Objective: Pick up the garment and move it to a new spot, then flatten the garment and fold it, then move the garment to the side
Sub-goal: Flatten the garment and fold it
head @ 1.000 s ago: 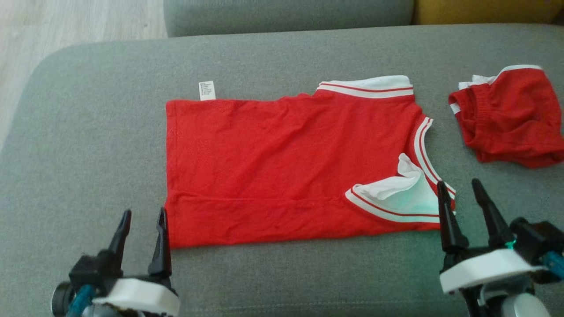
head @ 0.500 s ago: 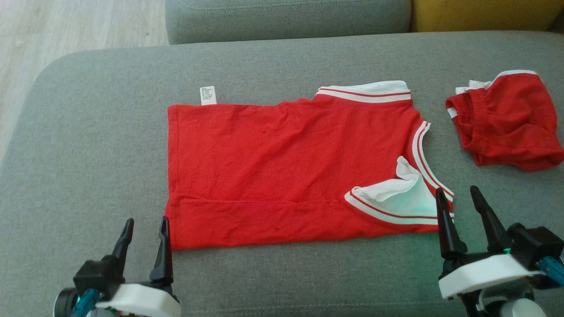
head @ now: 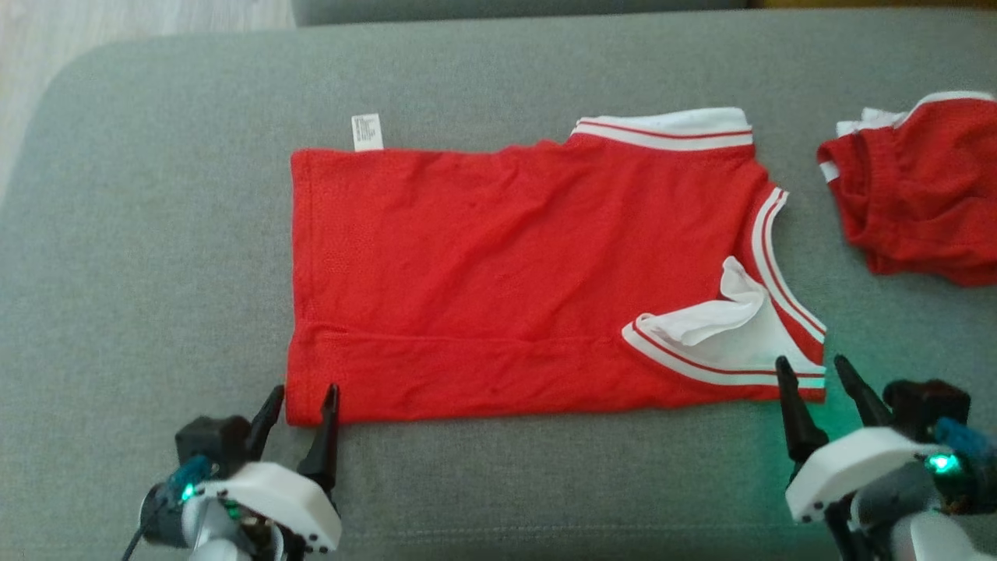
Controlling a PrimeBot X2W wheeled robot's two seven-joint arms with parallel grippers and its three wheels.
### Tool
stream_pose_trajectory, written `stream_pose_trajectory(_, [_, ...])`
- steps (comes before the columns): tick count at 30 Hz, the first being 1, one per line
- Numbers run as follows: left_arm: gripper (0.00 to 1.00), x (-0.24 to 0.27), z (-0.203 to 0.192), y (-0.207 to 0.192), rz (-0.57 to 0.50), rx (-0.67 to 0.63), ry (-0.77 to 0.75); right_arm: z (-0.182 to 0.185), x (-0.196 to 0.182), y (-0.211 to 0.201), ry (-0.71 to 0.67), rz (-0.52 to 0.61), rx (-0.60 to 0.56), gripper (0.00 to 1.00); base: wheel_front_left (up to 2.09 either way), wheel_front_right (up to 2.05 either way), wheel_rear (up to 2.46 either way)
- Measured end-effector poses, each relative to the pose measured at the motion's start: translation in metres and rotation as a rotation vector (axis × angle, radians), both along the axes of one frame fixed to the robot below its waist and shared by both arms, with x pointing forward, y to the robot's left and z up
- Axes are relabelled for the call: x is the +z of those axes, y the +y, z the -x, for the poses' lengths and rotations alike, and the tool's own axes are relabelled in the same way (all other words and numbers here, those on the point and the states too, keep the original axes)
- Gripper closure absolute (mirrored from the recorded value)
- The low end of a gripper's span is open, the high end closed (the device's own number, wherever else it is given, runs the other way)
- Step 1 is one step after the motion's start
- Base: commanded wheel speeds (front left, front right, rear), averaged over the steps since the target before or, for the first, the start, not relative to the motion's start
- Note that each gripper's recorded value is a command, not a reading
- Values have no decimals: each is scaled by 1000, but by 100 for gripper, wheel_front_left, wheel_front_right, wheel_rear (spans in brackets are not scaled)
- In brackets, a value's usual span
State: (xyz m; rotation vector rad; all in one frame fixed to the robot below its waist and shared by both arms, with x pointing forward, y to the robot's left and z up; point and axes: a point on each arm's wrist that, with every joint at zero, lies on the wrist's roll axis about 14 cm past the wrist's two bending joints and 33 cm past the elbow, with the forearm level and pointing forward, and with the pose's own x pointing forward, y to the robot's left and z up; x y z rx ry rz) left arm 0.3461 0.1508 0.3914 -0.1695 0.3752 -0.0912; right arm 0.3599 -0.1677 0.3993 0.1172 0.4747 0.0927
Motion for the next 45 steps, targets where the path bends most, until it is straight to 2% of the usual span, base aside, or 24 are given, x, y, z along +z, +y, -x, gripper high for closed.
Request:
stream_pose_trajectory(6, [0,-28,-1,2,39,15,119,-4,-24,-7,113,25,-10,0,0,0,0])
stream_pose_trajectory(14, [0,-38,-10,1,94,14,188,-1,-41,-10,228,22,-15,0,0,0,0])
stream_pose_trajectory(15, [38,-39,-11,0,103,14,194,-3,-42,-9,233,14,-15,0,0,0,0])
stream_pose_trajectory(16, [83,-39,-12,0,102,13,194,-5,-41,-8,230,6,-16,45,0,0,0])
stream_pose_trajectory(17, [100,-39,-13,0,102,11,195,-5,-42,-6,238,-1,-14,72,0,0,0])
stream_pose_trajectory(18, [100,-40,-14,0,101,7,197,-6,-42,-5,243,-11,-13,100,0,0,0])
stream_pose_trajectory(24, [100,-38,-16,1,95,7,172,-9,-40,1,233,-56,-14,100,0,0,0])
stream_pose_trajectory(29, [100,-27,-13,3,92,23,134,-12,-22,4,171,-93,-15,100,0,0,0])
stream_pose_trajectory(45, [100,-14,37,14,86,80,158,47,-24,1,225,-160,-50,100,0,0,0])
